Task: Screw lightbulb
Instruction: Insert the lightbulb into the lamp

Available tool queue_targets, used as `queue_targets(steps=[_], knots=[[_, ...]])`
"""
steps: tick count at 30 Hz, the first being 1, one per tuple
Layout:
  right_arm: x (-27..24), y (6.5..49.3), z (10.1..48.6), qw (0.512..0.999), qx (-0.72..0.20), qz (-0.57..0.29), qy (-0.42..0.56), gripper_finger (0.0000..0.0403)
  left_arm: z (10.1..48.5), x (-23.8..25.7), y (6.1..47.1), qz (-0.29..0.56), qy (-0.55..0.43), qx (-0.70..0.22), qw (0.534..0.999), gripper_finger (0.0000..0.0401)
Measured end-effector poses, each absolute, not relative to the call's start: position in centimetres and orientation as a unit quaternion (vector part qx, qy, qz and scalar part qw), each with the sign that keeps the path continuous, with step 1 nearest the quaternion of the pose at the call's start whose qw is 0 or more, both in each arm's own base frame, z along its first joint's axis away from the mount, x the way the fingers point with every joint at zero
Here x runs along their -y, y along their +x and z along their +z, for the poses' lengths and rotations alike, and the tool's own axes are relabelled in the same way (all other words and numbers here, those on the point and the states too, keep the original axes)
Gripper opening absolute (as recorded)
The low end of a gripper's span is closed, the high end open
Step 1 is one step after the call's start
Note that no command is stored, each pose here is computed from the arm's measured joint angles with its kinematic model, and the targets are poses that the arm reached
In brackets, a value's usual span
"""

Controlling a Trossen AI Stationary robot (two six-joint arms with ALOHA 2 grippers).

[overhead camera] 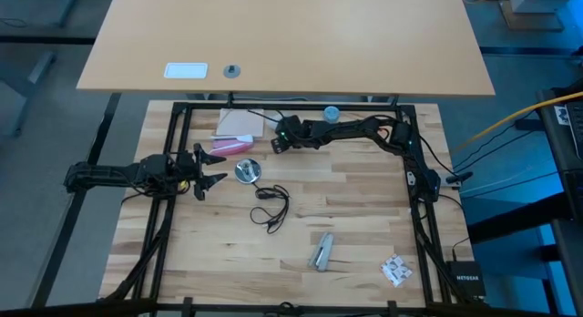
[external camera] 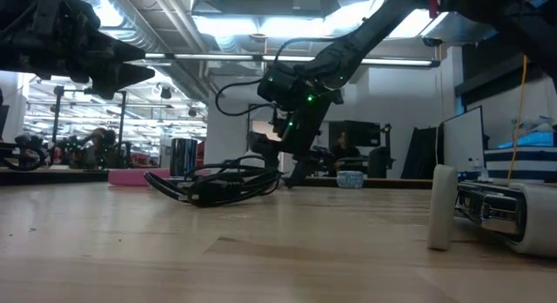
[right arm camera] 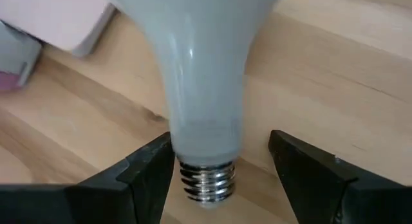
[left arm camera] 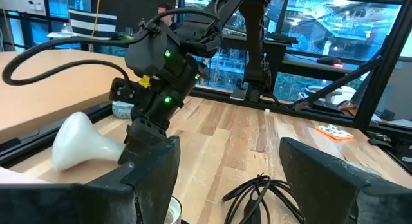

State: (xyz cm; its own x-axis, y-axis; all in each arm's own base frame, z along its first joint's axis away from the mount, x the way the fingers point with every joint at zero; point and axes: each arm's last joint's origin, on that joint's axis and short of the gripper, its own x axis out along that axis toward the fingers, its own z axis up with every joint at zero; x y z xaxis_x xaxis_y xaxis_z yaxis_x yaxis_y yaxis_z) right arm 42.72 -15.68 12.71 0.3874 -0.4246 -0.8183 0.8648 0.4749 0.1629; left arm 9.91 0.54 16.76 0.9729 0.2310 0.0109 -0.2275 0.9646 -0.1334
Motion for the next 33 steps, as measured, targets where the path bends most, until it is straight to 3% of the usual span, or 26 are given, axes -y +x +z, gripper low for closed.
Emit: queue_targets(steps=[13,16,23,33], knots=[[15.5,43.1,12.9,0.803,-0.377,-0.395,0.24,0.0257,16.8,-0.5,9.9,0.116,-0.061,0.013,0.991,0.0258],[15.6,43.2,13.0,0.808,-0.366,-0.393,0.241,0.0236,16.8,-0.5,9.9,0.116,-0.061,0.013,0.991,0.0258],[15.5,43.3,13.0,0.81,-0.37,-0.383,0.244,0.0136,16.8,-0.5,9.9,0.116,-0.06,0.013,0.991,0.0258],[13.2,43.6,13.1,0.83,-0.428,-0.297,0.198,0.0137,16.8,-0.5,9.9,0.116,-0.062,0.013,0.991,0.0258]])
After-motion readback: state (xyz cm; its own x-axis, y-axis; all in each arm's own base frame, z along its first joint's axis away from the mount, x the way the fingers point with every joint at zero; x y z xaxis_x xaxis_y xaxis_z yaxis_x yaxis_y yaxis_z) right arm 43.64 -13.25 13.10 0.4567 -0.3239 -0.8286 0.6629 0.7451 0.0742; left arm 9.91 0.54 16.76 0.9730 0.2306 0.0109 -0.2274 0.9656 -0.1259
